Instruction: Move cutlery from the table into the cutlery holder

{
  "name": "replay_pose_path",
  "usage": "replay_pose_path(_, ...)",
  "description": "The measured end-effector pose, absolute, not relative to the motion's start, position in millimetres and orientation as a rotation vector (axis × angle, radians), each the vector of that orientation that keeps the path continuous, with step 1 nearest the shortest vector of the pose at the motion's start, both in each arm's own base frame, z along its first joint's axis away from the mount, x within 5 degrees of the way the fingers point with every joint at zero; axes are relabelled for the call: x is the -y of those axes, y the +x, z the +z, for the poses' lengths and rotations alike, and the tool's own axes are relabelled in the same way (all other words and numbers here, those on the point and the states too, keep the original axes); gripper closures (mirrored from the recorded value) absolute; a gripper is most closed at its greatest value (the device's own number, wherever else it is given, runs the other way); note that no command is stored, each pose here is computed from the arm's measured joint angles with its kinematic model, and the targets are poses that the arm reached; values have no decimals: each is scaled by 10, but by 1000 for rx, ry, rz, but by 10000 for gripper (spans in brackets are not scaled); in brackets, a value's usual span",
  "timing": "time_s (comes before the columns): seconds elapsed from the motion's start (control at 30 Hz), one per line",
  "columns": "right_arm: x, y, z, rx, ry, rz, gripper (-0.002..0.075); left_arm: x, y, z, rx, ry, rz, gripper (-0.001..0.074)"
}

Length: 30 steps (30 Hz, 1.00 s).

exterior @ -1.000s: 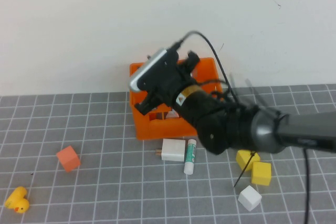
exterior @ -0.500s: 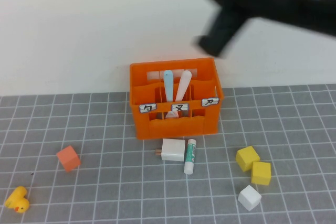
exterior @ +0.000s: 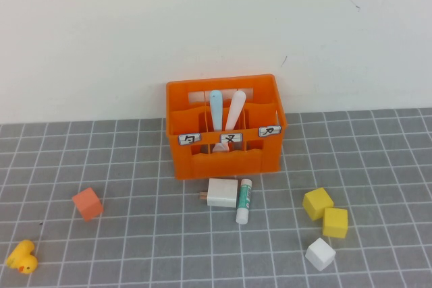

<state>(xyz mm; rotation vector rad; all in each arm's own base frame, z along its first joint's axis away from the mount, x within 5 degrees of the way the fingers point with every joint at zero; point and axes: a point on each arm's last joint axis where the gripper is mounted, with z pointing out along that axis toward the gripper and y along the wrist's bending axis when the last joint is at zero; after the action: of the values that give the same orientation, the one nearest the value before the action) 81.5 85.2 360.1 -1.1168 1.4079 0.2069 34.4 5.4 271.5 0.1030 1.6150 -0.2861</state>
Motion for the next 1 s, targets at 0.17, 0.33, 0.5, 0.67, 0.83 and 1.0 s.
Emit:
replay_pose_path(0.17,-580,560,3010,-1514,-1122,226,727,-16,370,2665,-1593,126,-303,735)
replay_pose_path(0.33,-451,502,2681,-1574,-1103,176,727,-4,375,2662,-1575,158,-287,735)
replay_pose_path(0.5,-405,514,2596,-1623,-1132,109,727,-15,377,2638,-1599,163,-263,735)
replay_pose_path(0.67,-391,509,2567,-1662,-1137,107,727,-44,381,2580,-1664,145,-229,735)
replay_pose_path(0.83,-383,504,2541,-1685,-1148,102,727,-57,381,2555,-1692,137,-215,735)
replay_pose_path(1.0,-379,502,2530,-1692,-1150,101,727,-57,381,2554,-1693,137,-215,735)
